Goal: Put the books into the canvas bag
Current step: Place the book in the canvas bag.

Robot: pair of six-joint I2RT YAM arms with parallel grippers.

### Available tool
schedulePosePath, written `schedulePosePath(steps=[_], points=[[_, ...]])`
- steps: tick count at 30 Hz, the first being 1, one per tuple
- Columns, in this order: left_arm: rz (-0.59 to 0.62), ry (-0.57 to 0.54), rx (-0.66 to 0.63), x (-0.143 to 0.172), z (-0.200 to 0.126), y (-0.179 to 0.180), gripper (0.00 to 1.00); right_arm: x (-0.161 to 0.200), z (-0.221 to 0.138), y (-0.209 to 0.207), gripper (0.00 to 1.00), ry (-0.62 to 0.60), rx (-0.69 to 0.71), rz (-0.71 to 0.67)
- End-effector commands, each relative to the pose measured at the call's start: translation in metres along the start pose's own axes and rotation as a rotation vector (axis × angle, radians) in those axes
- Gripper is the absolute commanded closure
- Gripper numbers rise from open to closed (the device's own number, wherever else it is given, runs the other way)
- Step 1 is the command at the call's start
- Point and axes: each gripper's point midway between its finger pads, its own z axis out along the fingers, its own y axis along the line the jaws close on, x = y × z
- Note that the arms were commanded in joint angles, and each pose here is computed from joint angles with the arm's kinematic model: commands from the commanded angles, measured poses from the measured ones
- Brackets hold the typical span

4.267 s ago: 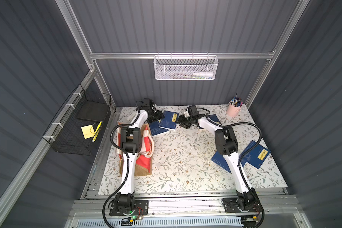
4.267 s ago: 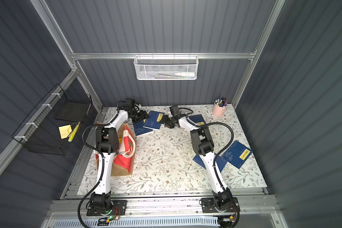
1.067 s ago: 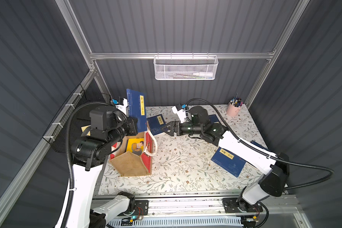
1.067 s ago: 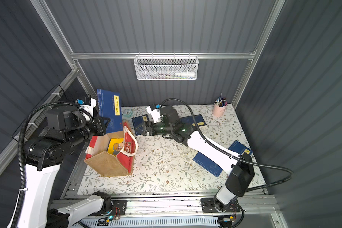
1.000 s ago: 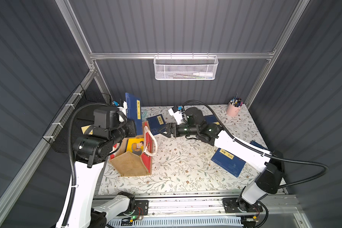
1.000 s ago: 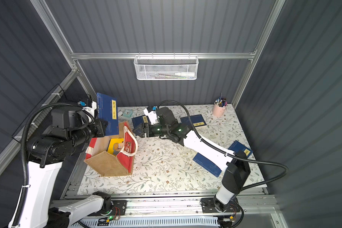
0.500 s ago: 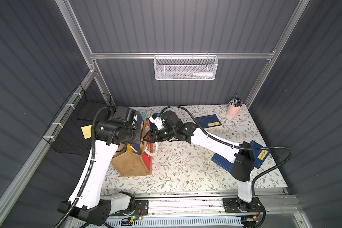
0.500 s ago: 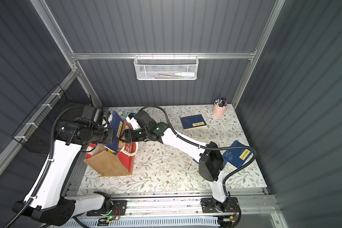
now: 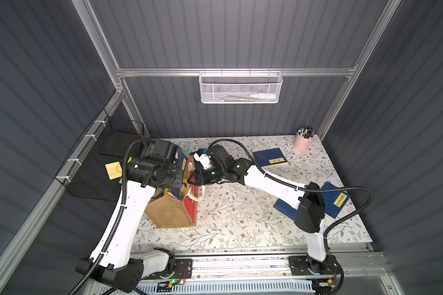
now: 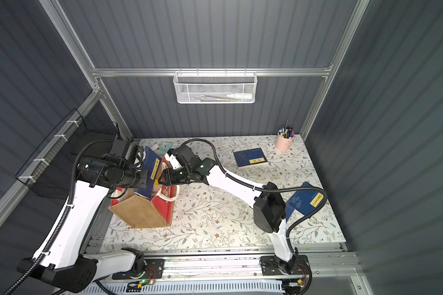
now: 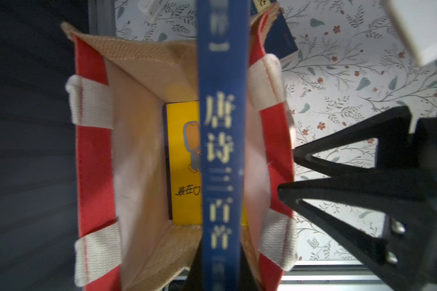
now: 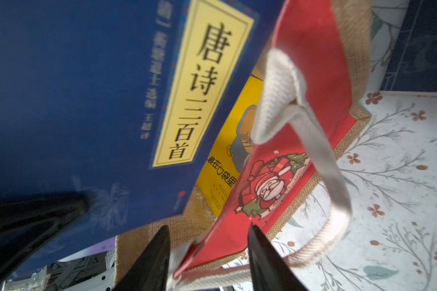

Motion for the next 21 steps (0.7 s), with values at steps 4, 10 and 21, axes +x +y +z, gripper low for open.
schedulePosePath(steps=[4, 10, 21], points=[[-0.007, 0.136, -0.047, 0.033, 0.008, 0.009, 1.00, 0.005, 0.007, -0.005, 0.71, 0.040, 0.018, -0.008], [-0.022, 0.203, 0.096, 0.036, 0.033, -0.021, 1.00, 0.000, -0.002, -0.005, 0.88, 0.005, 0.035, -0.021], [-0.178, 0.215, 0.381, 0.035, 0.074, -0.023, 1.00, -0.005, -0.019, -0.010, 0.93, -0.025, 0.041, -0.014]])
